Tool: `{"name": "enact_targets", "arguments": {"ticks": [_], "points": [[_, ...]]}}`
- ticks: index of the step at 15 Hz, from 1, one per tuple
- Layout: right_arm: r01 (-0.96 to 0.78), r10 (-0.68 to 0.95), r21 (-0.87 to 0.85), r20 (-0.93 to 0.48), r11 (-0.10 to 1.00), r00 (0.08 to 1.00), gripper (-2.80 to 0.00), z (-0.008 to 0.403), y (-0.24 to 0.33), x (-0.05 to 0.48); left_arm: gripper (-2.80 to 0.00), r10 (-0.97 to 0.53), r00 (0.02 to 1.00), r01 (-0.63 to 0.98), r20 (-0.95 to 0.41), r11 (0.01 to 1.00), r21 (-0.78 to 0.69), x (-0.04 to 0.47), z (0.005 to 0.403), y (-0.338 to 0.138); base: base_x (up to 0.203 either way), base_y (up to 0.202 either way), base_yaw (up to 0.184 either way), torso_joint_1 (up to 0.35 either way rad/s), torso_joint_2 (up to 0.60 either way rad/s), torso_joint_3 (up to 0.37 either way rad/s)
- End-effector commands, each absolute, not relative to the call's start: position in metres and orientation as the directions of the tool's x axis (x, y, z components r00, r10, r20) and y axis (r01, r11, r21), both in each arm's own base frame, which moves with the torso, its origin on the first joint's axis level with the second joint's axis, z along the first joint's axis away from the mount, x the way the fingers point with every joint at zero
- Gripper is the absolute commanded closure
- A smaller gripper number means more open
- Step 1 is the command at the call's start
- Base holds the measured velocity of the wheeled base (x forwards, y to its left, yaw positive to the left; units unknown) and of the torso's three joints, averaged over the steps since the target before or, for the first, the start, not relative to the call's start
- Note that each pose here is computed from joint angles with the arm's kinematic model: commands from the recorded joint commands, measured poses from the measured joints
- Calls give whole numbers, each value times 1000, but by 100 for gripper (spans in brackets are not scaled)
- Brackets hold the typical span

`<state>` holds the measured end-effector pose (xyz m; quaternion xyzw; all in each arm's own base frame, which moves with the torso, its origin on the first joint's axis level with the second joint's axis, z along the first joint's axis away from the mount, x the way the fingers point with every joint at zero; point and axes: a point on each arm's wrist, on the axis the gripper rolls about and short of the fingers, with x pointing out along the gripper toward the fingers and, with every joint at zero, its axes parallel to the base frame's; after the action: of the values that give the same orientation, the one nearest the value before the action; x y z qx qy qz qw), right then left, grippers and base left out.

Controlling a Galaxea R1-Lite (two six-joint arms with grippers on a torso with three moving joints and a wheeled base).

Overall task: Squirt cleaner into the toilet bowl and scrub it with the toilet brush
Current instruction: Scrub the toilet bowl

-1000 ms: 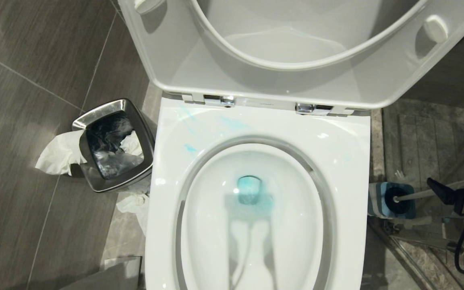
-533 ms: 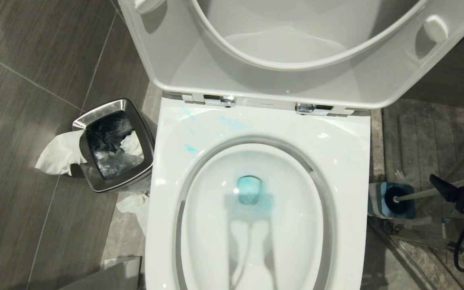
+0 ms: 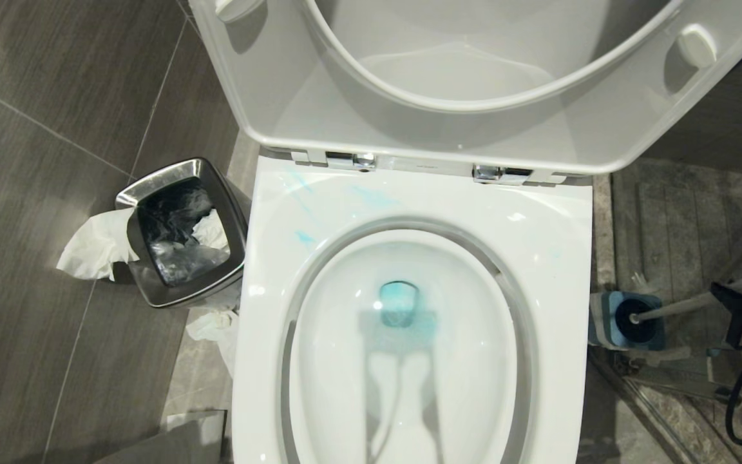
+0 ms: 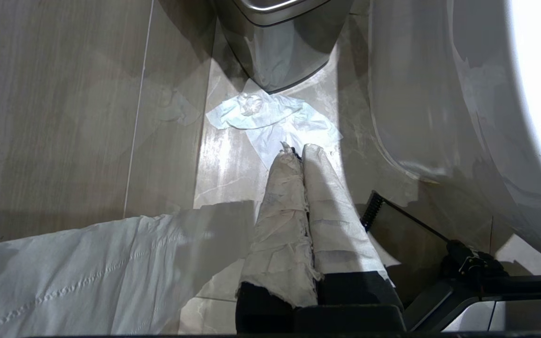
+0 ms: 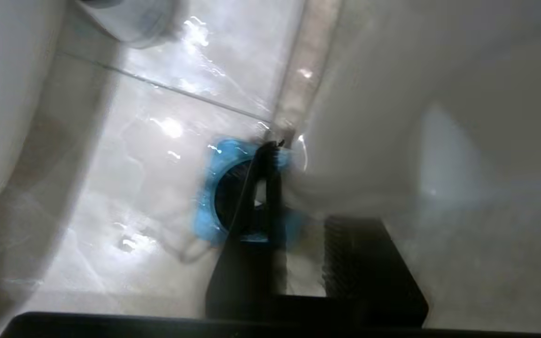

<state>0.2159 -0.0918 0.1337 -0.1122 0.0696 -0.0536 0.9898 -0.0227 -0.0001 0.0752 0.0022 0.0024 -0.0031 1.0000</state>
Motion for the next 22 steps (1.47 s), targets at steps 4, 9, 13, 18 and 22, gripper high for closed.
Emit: {"name": "enact_targets", "arguments": {"ticks": [4,9,13,18,22], "points": [[94,-118,-223,-93,970,989,0,137,-91,216,0,-6,1000,6,-5,1000,5,-23,75,0,0,0,0,0,0,0],[102,-123,-235,-78,967,989,0,138,-87,206,0,-6,1000,6,-5,1000,5,-23,75,0,0,0,0,0,0,0],[127,-128,-254,10,959,992,0,154,-79,189,0,-6,1000,6,-5,1000,5,-23,75,0,0,0,0,0,0,0],[153,-139,-216,78,964,987,0,172,-69,166,0,-6,1000,6,-5,1000,5,-23,75,0,0,0,0,0,0,0],[154,-142,-172,82,973,986,0,203,-57,140,0,-6,1000,6,-5,1000,5,-23,75,0,0,0,0,0,0,0]]}}
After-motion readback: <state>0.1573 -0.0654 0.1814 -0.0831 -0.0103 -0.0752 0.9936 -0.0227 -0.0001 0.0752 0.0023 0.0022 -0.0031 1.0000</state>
